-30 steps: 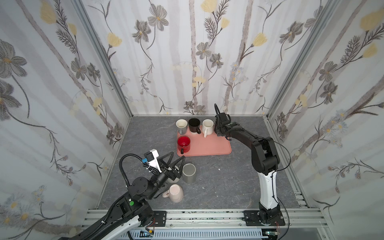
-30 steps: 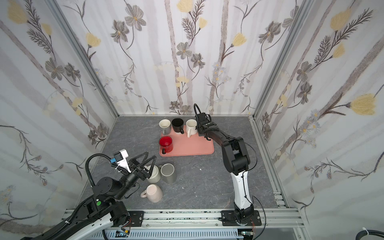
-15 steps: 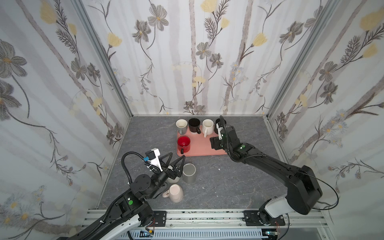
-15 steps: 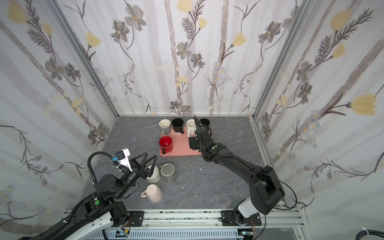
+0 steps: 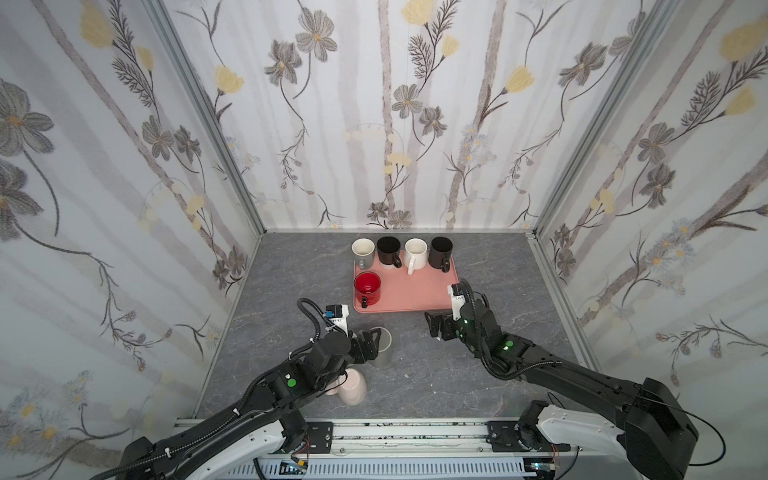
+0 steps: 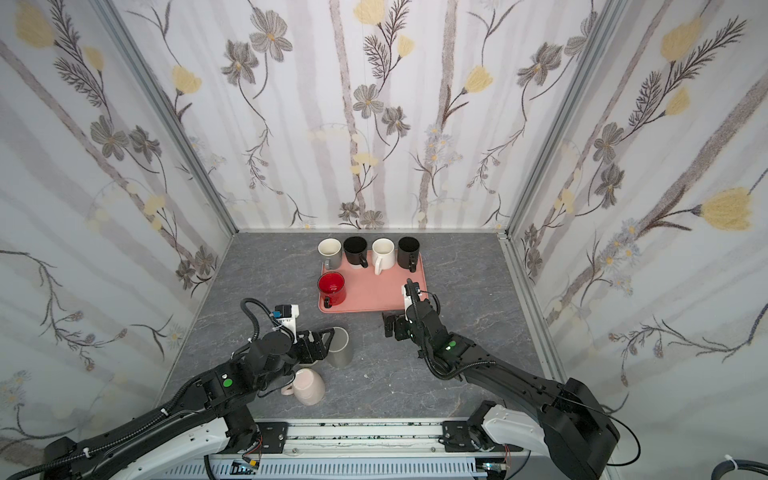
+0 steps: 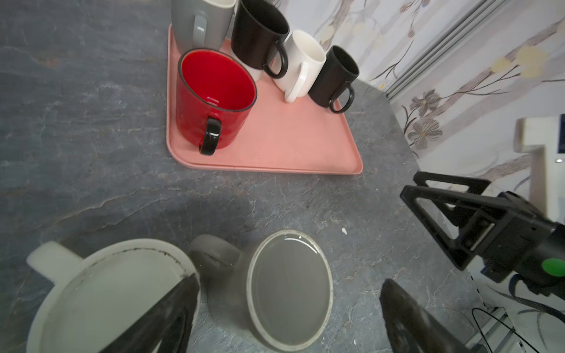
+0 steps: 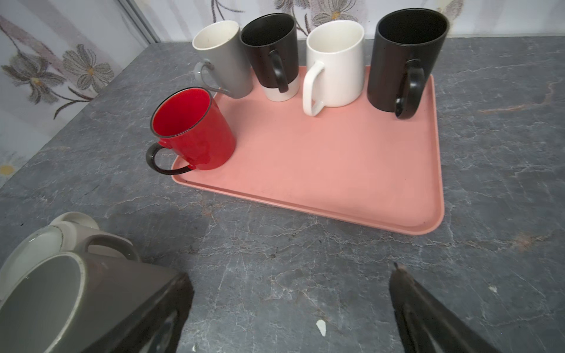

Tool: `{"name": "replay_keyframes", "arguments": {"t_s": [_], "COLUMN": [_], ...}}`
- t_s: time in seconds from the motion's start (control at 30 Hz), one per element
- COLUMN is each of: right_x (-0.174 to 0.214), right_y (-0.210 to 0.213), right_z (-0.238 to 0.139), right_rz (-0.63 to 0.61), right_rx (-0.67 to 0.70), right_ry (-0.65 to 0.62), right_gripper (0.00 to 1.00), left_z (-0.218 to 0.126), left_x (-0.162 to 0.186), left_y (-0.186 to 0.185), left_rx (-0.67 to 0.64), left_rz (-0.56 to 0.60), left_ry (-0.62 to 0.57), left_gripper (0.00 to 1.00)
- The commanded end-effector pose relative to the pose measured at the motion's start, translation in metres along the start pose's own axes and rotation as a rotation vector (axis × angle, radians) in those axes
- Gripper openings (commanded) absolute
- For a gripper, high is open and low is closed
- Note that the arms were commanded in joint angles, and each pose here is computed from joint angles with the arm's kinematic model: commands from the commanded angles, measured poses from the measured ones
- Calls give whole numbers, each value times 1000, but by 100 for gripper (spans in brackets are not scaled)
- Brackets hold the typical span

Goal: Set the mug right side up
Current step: 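Move the left gripper to the upside-down grey mug and grasp its base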

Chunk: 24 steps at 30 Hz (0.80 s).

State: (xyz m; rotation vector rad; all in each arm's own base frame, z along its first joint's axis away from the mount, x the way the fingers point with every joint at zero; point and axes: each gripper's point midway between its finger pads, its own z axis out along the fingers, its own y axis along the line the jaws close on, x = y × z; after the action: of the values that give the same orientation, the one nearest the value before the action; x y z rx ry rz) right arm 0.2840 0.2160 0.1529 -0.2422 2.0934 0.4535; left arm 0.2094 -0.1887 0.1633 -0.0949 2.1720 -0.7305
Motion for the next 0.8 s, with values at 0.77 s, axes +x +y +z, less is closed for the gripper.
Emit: {"name": "replay_keyframes", "arguments": {"t_s": [0.77], "right_x": [-12], "right_y": [-36], "right_z": [-22], "right_rz": [137], "right_rx": [15], "right_ry": [-105], "right_gripper": [100], "left_z": [34], "left_x": [36], "left_y": [-35], "left_rx": [50], "left_rz": [-46], "left_ry": [153], "left_gripper": [80]}}
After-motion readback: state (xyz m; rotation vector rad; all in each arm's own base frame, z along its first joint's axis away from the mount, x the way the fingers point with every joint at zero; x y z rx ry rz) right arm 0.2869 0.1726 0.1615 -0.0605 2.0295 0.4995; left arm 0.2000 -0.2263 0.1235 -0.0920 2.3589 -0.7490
